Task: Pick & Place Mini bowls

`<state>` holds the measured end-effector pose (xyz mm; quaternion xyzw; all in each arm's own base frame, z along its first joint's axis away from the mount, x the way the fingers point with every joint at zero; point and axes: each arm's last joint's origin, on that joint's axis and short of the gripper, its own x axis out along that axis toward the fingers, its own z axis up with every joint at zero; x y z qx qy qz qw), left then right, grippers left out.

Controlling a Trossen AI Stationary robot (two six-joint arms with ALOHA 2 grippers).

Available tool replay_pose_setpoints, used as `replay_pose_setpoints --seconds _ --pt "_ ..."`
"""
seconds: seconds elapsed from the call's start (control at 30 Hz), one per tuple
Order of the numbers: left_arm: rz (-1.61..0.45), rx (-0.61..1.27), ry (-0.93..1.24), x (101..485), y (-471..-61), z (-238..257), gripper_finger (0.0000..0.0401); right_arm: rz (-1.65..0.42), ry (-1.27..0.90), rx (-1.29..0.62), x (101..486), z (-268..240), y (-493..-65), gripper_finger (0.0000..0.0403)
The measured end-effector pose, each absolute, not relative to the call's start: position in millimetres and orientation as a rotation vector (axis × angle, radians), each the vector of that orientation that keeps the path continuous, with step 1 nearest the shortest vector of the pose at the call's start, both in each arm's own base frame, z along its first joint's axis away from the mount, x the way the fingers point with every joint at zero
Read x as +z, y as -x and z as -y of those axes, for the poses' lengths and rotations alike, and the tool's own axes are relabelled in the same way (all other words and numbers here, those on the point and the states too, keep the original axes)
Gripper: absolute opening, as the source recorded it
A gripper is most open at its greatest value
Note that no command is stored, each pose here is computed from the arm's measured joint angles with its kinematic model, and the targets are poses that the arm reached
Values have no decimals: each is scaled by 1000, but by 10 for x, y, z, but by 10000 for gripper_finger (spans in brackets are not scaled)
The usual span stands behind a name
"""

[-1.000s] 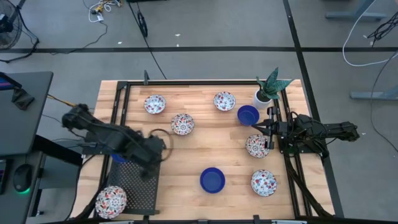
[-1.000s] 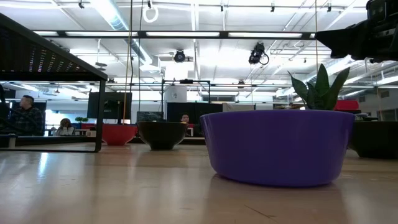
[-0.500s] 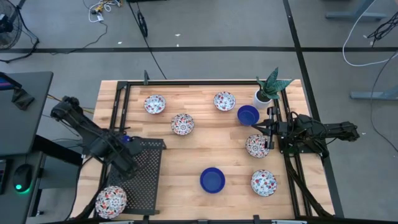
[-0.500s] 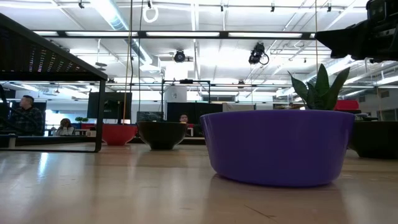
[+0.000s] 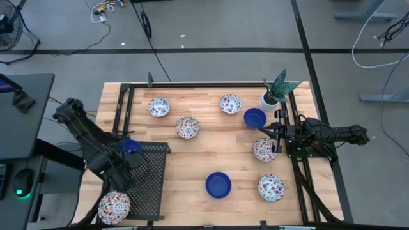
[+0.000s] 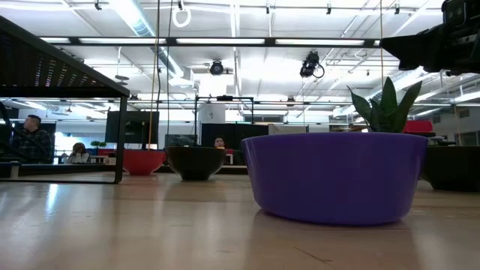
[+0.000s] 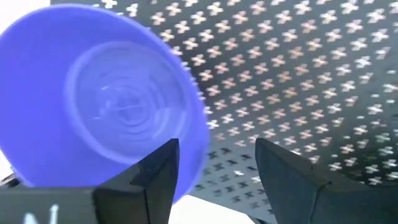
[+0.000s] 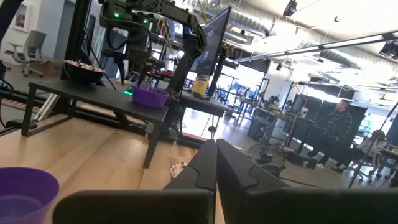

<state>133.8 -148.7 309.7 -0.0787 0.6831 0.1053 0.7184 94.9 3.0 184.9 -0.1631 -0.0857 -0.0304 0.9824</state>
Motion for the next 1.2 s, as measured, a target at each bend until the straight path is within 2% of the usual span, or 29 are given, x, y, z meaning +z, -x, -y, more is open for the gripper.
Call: replay_pose_setpoints --seconds 0.7,1.2 --pt "-1572 187 553 3117 -1311 1755 181 173 328 -61 1850 -30 -949 9" --pt "-1604 194 594 3156 -1270 1716 181 173 328 -61 1850 -30 -949 9"
